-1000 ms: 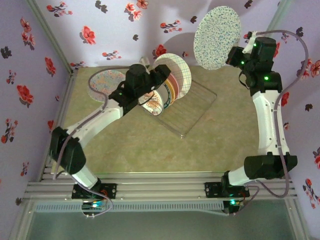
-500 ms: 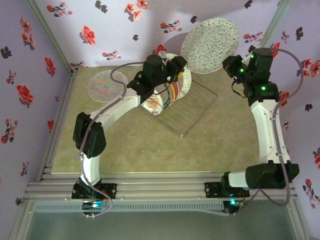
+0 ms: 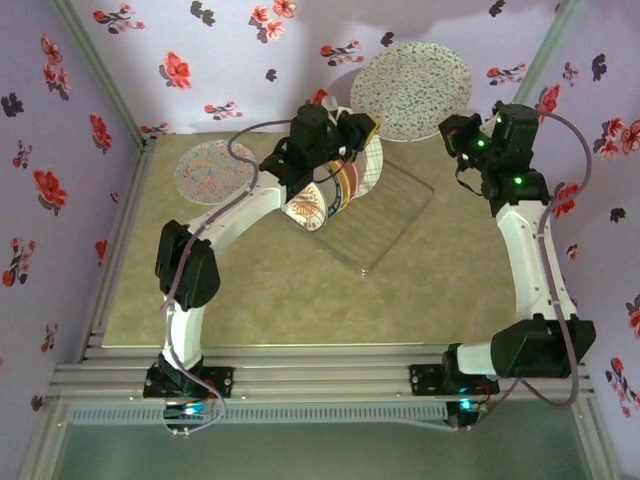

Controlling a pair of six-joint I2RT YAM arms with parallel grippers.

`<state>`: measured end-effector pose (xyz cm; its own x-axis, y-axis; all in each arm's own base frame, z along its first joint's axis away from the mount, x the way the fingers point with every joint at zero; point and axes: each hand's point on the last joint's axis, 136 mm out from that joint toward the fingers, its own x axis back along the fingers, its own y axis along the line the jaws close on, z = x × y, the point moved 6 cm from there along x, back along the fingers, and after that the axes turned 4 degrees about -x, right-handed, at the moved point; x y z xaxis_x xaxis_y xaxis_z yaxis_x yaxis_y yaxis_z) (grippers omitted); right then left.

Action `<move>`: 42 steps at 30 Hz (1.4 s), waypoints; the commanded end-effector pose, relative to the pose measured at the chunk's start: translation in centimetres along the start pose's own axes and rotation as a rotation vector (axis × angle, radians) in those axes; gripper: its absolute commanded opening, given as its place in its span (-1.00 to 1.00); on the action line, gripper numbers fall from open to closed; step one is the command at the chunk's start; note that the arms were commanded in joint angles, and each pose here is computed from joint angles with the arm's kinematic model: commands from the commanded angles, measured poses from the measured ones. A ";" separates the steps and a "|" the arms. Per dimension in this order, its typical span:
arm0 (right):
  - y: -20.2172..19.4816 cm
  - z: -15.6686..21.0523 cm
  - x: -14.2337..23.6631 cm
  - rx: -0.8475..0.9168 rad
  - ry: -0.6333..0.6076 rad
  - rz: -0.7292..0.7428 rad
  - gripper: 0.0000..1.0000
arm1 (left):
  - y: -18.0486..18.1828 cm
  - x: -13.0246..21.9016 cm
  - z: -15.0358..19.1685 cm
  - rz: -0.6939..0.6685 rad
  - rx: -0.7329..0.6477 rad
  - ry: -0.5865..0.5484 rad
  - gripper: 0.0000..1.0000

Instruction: Unload the plates from the dish rack

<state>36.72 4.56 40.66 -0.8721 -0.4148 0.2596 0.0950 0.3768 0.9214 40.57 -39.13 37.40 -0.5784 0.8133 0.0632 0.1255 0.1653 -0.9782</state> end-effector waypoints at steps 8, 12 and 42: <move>4.0 -0.5 1.7 0.120 -0.036 -0.168 -0.08 | -3.3 1.6 -2.1 0.111 -0.099 -0.032 -1.00; 3.9 -0.1 3.3 0.321 -0.094 -0.112 0.31 | -4.8 3.7 -4.3 0.147 -0.129 -0.066 -1.00; 11.1 23.5 -0.6 1.340 0.097 -0.314 0.60 | 17.0 30.8 -19.8 -0.268 -0.002 -0.691 -1.00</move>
<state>27.20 27.90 41.84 -0.7038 -0.6732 0.2268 -0.6834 0.7288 0.0425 41.03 -1.50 23.43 -0.9206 0.2415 0.3069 -0.2404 0.2688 -0.9327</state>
